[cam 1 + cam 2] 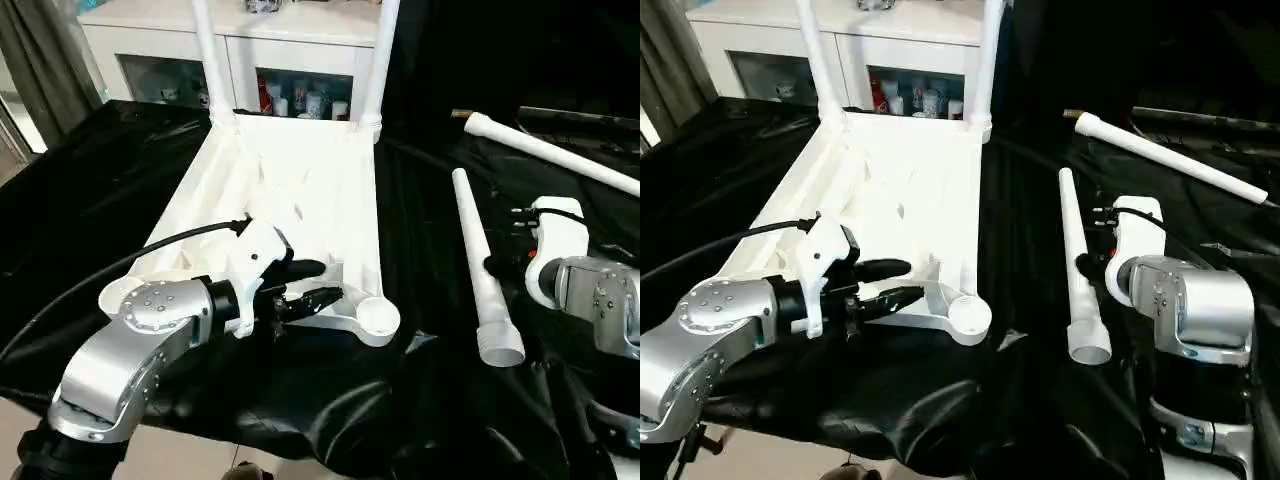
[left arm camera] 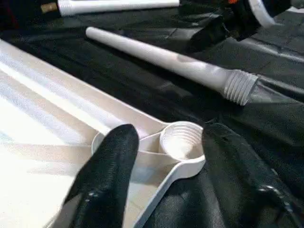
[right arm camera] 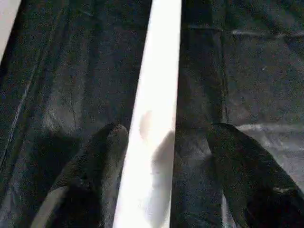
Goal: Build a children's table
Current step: Pick table leg
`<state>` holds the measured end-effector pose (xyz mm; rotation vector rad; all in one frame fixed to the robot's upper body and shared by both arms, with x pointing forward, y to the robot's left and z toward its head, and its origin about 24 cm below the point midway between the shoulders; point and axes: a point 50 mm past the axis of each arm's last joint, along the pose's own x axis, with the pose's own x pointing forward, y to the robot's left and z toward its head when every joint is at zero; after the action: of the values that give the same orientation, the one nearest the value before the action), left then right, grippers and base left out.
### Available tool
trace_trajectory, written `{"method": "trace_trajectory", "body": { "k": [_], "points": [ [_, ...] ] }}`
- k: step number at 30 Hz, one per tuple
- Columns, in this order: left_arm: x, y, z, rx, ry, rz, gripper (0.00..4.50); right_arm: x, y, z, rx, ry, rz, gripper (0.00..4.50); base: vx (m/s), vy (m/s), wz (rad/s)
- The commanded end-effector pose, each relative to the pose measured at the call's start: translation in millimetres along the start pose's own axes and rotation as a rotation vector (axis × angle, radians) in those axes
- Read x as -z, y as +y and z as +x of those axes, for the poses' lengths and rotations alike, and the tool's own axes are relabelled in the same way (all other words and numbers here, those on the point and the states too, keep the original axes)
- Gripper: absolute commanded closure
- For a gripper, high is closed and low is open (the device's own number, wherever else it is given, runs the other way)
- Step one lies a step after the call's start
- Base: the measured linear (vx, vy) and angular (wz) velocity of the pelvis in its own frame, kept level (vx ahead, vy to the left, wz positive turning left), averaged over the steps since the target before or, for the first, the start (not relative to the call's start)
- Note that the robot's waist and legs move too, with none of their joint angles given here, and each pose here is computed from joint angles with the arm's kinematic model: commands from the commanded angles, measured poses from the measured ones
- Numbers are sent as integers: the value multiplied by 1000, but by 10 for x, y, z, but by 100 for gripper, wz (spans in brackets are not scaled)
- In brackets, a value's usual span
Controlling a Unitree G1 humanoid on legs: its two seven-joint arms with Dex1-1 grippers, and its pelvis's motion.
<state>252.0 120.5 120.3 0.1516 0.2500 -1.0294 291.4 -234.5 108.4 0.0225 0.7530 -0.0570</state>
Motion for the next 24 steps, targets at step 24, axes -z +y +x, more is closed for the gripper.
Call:
{"method": "trace_trajectory", "body": {
  "k": [24],
  "points": [
    [51,-86,-44,22,78,9,3,324,116,-89,-90,159,44,0,0,0,0]
  ]
}}
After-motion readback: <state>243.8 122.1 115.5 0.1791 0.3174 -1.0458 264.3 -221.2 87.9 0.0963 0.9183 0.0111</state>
